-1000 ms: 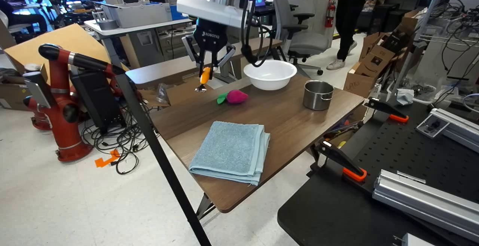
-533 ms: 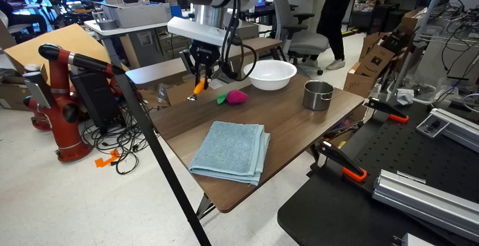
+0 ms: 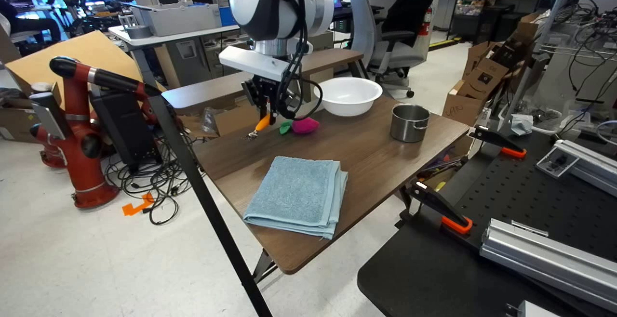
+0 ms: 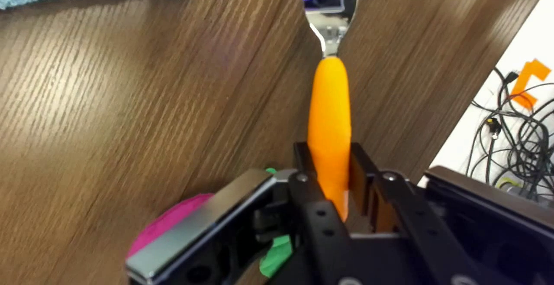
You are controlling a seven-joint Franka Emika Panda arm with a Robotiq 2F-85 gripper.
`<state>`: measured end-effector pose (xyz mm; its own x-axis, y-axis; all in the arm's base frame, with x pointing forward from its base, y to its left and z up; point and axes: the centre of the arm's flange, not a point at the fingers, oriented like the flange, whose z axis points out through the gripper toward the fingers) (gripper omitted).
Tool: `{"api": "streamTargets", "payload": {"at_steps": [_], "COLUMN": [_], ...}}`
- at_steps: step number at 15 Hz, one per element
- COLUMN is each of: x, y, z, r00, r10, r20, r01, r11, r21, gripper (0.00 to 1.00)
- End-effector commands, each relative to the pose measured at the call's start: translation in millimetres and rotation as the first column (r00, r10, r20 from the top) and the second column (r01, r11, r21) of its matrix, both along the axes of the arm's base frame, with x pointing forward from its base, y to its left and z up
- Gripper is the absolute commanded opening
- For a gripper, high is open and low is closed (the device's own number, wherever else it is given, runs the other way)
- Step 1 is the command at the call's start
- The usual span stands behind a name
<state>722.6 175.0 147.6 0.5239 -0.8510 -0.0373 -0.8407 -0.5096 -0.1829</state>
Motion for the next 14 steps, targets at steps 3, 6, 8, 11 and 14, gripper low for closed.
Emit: {"api": "streamTargets", "payload": {"at_steps": [3,6,8,11,14], "x": [19.6,20.3,21.1,22.9,23.6], "y": [12.5,16.0,17.9,20.6,21.7], "z": [-15.7,-27.7,-35.0,-41.6,-44.1], "r00": [0.998,0.994,0.992,0.989,0.985], "r10": [-0.034,-0.036,-0.033,-0.029,-0.024], "r20": [-0.061,-0.102,-0.120,-0.147,-0.170], "r01": [0.032,0.028,0.021,0.010,0.001], "r11": [0.998,0.997,0.995,0.992,0.991], "r21": [-0.046,-0.078,-0.100,-0.123,-0.136], "gripper": [0.06,0.06,0.06,0.06,0.49]}}
